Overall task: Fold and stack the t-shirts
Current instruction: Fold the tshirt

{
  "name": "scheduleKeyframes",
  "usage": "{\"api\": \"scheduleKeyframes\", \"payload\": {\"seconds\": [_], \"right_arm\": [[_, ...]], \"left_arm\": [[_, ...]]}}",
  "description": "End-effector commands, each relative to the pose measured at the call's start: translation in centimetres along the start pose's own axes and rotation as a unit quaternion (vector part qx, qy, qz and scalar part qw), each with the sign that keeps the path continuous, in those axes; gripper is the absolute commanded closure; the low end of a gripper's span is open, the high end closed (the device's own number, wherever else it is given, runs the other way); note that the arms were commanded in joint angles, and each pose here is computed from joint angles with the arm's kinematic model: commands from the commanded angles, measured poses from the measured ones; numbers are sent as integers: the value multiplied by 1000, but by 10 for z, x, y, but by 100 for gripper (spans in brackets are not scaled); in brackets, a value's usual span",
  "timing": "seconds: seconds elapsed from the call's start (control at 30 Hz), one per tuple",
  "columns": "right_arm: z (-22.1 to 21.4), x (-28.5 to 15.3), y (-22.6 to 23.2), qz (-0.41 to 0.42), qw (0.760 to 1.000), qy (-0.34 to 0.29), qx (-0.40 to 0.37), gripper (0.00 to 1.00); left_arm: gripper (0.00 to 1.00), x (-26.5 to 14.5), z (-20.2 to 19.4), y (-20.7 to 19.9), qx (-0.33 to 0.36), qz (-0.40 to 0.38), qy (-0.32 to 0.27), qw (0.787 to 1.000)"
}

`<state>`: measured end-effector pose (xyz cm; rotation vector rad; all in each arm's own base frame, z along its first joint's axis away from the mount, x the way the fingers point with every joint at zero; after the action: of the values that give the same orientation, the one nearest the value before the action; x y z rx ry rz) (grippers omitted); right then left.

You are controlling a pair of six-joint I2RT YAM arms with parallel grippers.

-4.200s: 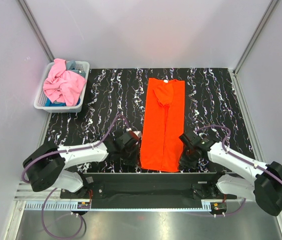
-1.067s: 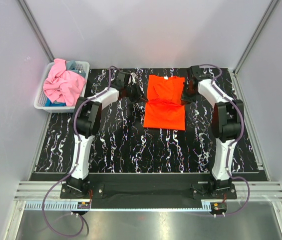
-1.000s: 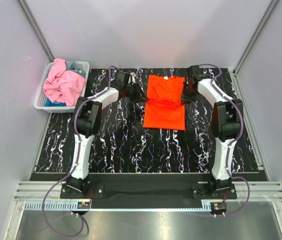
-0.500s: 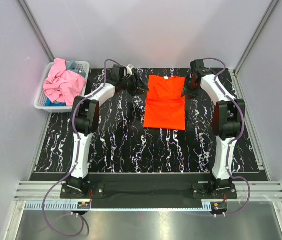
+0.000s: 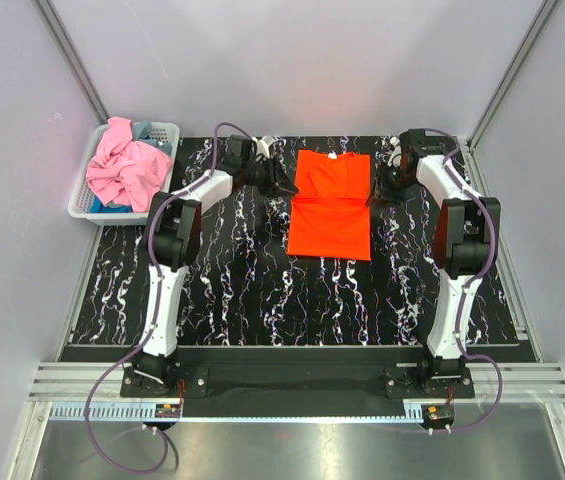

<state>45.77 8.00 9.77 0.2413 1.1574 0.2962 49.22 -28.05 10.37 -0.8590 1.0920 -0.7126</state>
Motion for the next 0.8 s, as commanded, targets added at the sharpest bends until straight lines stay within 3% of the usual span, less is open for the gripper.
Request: {"api": "scheduleKeyframes", "payload": {"seconds": [0.0,0.17,0.27,0.4,0.53,0.77], "right_arm": [[5,7,8,36,999,-7,-29,60],[4,18,0,41,999,1,-26,60],[1,25,-7,40,999,7,-22,64],[-1,31,-13,42,999,4,-18,75],[0,32,-14,42,999,-6,-14,100],[-1,34,-35,46,998,-25,23,100]], "left_arm": [[70,11,1,2,10,-23,13,1000],[69,21,7,10,3,-26,8,1000],[68,26,14,11,5,-30,3,1000],[67,31,23,8,0,-42,-8,999],[63,33,31,-3,3,-77,-22,997],[50,10,35,-30,2,-121,-23,992]]}}
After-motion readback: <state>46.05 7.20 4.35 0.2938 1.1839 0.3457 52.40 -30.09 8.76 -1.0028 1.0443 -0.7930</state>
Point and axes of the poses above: each gripper's point midway between its finger pads, its own x axis out along the fingers, its own y axis along the line the jaws close on, z = x × y, the point moved 3 cm from there along -x, back along the fingers, and after that the axes turned 10 degrees about -x, right-handed, at the moved point
